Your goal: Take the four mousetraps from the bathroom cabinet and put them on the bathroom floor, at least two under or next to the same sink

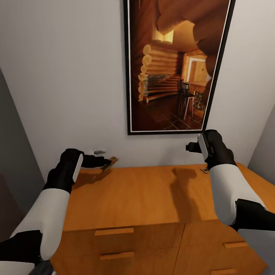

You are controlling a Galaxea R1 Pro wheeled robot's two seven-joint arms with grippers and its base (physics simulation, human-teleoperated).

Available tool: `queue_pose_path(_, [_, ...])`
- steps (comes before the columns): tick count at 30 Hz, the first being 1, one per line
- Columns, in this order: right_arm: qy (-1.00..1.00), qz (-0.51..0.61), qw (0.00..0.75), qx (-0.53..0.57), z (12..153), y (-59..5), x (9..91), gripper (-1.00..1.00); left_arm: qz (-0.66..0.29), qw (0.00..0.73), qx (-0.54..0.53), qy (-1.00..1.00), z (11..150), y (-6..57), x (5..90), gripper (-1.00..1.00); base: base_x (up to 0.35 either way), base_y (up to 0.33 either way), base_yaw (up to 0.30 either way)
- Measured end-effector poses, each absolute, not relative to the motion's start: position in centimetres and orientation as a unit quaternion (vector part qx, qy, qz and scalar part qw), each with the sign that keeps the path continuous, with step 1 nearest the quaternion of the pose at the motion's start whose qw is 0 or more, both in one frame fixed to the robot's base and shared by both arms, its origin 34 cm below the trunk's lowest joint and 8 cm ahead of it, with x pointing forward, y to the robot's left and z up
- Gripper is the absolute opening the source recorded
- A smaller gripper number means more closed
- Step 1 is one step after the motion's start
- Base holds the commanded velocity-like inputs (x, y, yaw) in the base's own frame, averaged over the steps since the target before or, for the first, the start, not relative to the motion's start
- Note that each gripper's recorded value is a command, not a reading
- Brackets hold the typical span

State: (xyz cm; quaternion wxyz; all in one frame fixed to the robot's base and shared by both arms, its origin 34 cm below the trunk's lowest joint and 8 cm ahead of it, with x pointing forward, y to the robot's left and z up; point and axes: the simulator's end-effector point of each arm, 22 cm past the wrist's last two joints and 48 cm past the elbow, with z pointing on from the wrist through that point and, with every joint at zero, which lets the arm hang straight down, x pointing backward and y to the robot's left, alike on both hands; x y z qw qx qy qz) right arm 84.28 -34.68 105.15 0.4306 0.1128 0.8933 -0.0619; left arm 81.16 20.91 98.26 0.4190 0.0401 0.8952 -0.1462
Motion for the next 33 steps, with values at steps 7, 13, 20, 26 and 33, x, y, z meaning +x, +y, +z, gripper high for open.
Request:
queue_pose_path(7, [0.893,-0.061,0.431,0.113,105.2,-34.7,84.3,1.00,-0.146,0.418,0.040,0.896,98.2,20.9,81.2,-1.00,0.032,0.000,0.000])
queue_pose_path(13, [0.893,-0.062,0.430,0.113,105.1,-34.8,84.3,1.00,-0.150,0.414,0.041,0.897,97.9,20.7,81.1,-1.00,0.005,0.000,0.000])
queue_pose_path(20, [0.893,-0.066,0.430,0.116,105.2,-35.4,84.2,1.00,-0.171,0.396,0.049,0.901,96.6,18.5,80.7,-1.00,0.000,0.000,0.000])
queue_pose_path(26, [0.893,-0.072,0.428,0.119,105.0,-36.1,84.1,1.00,-0.185,0.391,0.057,0.900,96.4,16.9,80.4,-1.00,0.000,0.000,0.000])
queue_pose_path(33, [0.893,-0.085,0.423,0.130,104.8,-38.2,83.7,1.00,-0.189,0.389,0.059,0.899,96.4,16.5,80.4,-1.00,0.000,0.000,0.000])
